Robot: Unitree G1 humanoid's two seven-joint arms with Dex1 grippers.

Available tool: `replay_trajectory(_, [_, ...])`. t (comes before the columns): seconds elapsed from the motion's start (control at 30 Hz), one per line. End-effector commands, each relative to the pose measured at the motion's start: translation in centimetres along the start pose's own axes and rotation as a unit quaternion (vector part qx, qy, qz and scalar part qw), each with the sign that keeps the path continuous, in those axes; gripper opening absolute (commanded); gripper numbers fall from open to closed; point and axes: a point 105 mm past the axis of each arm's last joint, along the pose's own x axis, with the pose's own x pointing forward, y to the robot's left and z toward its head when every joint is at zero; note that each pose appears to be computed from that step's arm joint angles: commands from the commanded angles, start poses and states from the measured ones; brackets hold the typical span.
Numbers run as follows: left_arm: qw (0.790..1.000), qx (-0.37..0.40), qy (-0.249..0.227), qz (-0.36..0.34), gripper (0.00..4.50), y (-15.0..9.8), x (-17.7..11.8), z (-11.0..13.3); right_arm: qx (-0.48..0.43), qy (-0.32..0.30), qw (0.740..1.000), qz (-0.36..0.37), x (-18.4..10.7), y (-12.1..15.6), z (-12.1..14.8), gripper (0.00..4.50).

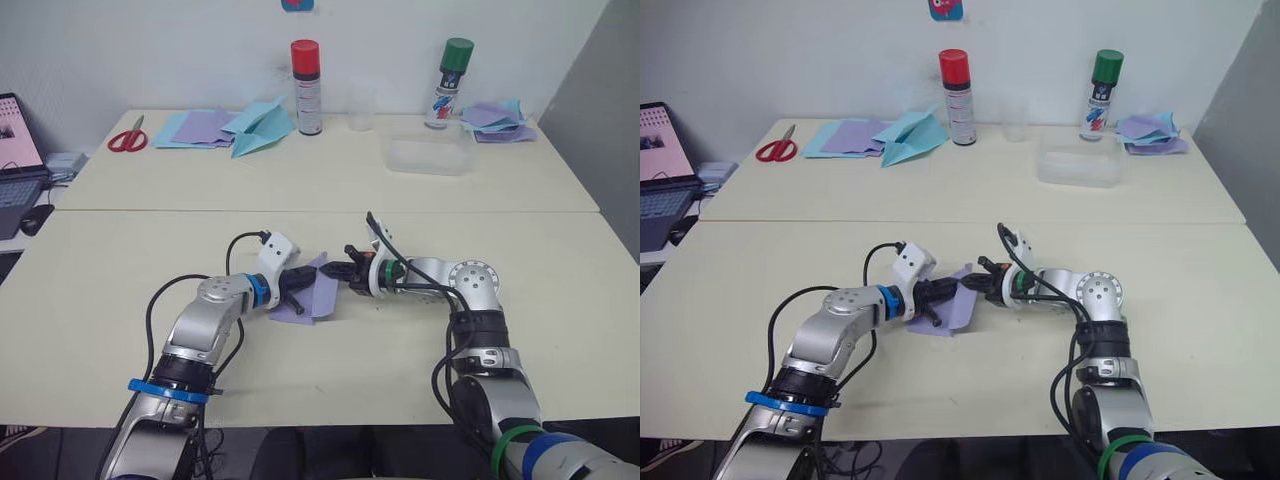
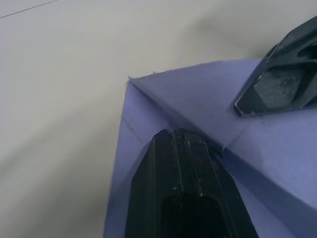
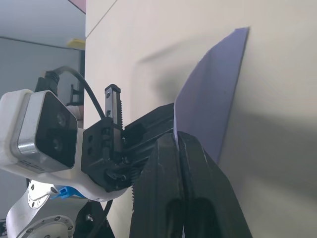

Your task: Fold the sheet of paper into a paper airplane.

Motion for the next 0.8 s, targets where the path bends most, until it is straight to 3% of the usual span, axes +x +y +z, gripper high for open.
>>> replay_trajectory(0.03, [0.999, -0.023, 0.047, 0.008, 0.0, 0.2, -0.6, -2.5, -0.018, -0.005, 0.999, 0.027, 0.3, 1.6, 0.5, 0.01])
replay_trajectory(0.5, [0.994, -0.05, 0.069, 0.067, 0.0, 2.2, -3.2, -3.5, -0.051, 0.009, 0.998, 0.032, 1.8, 1.8, 0.1, 0.01])
replay_trajectory(0.8, [0.992, -0.064, 0.081, 0.068, 0.0, 2.1, -3.2, -4.4, -0.065, 0.016, 0.997, 0.043, 2.5, 2.3, -0.2, 0.01])
